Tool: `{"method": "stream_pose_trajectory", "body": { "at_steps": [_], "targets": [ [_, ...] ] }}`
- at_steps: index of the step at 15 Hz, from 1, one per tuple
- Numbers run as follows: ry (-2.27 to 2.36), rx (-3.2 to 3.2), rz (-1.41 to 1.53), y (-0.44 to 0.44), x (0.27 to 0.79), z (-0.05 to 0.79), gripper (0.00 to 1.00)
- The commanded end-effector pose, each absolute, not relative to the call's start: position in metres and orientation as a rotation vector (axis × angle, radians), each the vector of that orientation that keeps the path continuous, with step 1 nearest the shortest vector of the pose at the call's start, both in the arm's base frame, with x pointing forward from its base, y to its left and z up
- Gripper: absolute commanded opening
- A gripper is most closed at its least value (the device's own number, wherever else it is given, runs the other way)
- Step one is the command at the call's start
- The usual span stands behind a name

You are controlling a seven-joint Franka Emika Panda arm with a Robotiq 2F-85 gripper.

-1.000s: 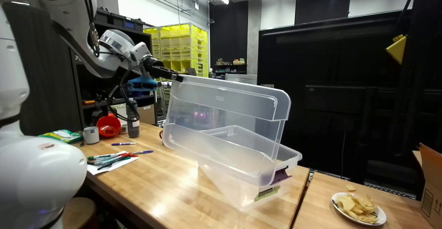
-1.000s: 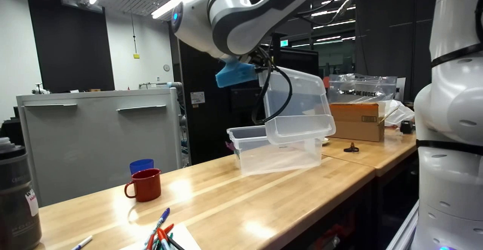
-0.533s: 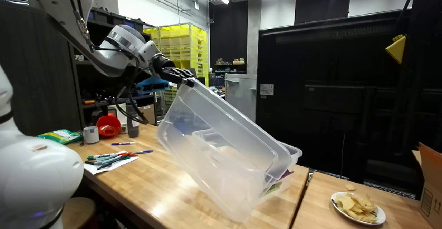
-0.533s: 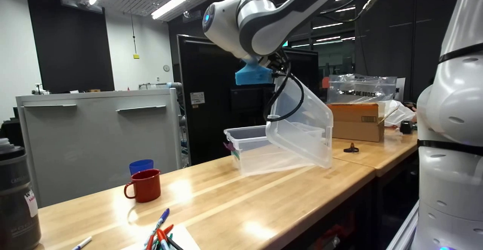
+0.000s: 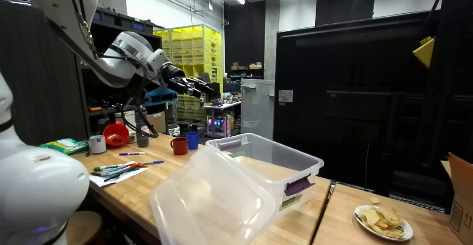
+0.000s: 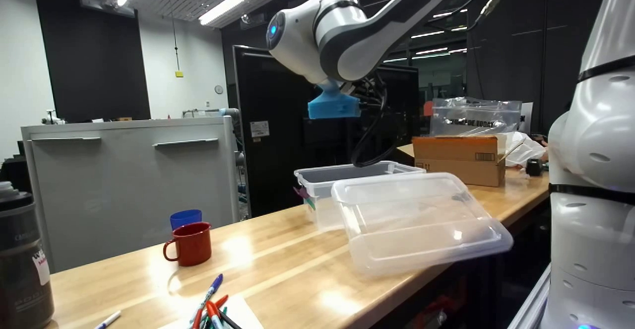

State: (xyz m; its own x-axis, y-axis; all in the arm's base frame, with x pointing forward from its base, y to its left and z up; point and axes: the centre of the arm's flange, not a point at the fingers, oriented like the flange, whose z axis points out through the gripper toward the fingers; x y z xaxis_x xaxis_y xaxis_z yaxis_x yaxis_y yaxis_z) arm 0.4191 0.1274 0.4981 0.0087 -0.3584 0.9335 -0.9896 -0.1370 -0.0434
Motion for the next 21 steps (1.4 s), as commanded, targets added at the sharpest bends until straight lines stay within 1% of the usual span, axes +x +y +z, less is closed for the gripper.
{"method": "stream_pose_trajectory", "body": {
  "at_steps": [1, 7, 12, 13, 21],
  "targets": [
    [-1.337, 1.628, 1.167, 0.143, 0.417, 0.489, 1.0],
    [-1.107, 1.996, 1.099, 0.179, 0.436, 0.445, 1.0],
    [-0.862, 2.276, 0.986, 0.19, 0.456, 0.42, 1.0],
    [-0.942, 2.202, 1.045, 0.194, 0.451, 0.42, 1.0],
    [-0.869, 2.259, 1.007, 0.194, 0.456, 0.414, 1.0]
  ]
}}
